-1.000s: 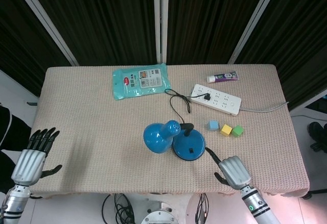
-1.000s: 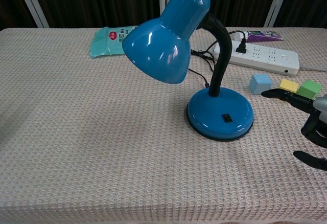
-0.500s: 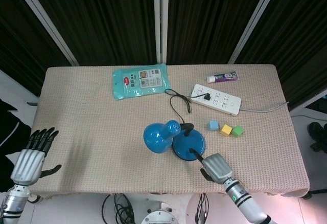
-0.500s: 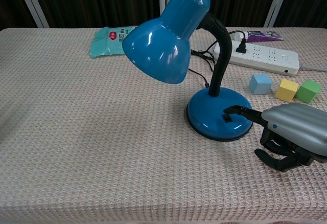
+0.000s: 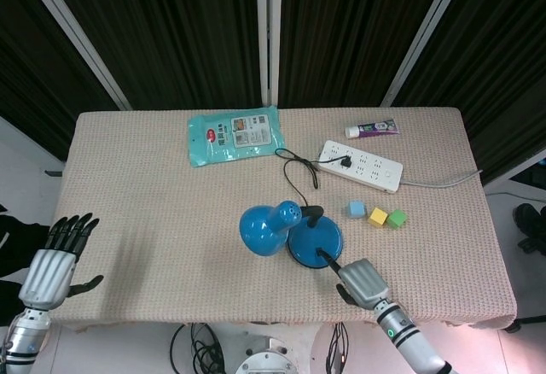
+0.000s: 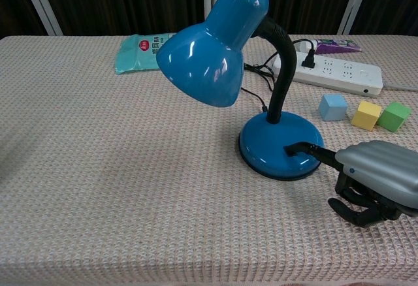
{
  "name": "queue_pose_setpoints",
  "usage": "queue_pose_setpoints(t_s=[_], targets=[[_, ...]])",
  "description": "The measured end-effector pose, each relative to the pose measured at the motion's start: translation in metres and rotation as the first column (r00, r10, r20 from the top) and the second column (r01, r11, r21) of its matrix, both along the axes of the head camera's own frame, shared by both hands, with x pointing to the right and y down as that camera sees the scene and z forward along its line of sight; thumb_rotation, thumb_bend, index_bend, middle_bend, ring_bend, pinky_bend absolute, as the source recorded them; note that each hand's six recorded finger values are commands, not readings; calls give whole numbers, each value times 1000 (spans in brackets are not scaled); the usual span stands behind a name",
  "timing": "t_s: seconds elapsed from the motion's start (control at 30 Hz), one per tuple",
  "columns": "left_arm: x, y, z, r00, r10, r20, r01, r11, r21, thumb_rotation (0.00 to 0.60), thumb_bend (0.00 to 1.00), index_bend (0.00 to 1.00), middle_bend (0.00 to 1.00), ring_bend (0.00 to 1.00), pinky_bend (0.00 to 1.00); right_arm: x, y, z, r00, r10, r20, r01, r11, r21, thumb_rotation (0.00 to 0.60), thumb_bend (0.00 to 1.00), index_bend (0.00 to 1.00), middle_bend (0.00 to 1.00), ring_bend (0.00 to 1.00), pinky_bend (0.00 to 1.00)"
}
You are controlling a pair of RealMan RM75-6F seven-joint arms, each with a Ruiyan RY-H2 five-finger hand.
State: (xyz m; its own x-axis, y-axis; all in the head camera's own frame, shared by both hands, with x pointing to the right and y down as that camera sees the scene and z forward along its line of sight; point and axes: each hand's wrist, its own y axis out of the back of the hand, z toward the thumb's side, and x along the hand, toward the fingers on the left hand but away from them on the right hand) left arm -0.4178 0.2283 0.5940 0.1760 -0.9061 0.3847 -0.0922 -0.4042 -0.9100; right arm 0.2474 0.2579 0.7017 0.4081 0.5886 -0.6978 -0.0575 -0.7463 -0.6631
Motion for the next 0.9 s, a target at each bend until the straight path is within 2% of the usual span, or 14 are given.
queue_pose_setpoints(t_s=[0.4,0.53,0.67,0.77,0.83,0.9], targets=[[0,0,0,1000,1,1,-1,1000,1,600,28,42,21,0,0,2,10,5,1000,9,-7,-10,999,-47,600,477,0,890,834,941],[0,0,-1,1000,0,0,0,1000,2,600,28,42,21,0,0,3,8,3,1000,23,0,-23,999,-31,600,477,0,886,834,941],[0,0,-1,1000,-2,-1,2,1000,5,600,28,42,21,0,0,2,-2,-7,1000,26,15,-27,999,44,600,465,0,867,834,941],[0,0,-2,1000,-2,-2,2,1000,6,600,28,42,21,0,0,4,-14,-24,999,36,35,-41,989,146,600,405,0,830,816,932],[0,0,-3,1000,-3,-4,3,1000,8,600,28,42,21,0,0,9,-23,-39,997,55,50,-65,971,232,600,349,0,781,783,903],[0,-1,-3,1000,-4,-7,4,1000,8,600,29,42,21,0,0,18,-31,-53,994,83,66,-100,946,309,600,334,0,747,765,877]])
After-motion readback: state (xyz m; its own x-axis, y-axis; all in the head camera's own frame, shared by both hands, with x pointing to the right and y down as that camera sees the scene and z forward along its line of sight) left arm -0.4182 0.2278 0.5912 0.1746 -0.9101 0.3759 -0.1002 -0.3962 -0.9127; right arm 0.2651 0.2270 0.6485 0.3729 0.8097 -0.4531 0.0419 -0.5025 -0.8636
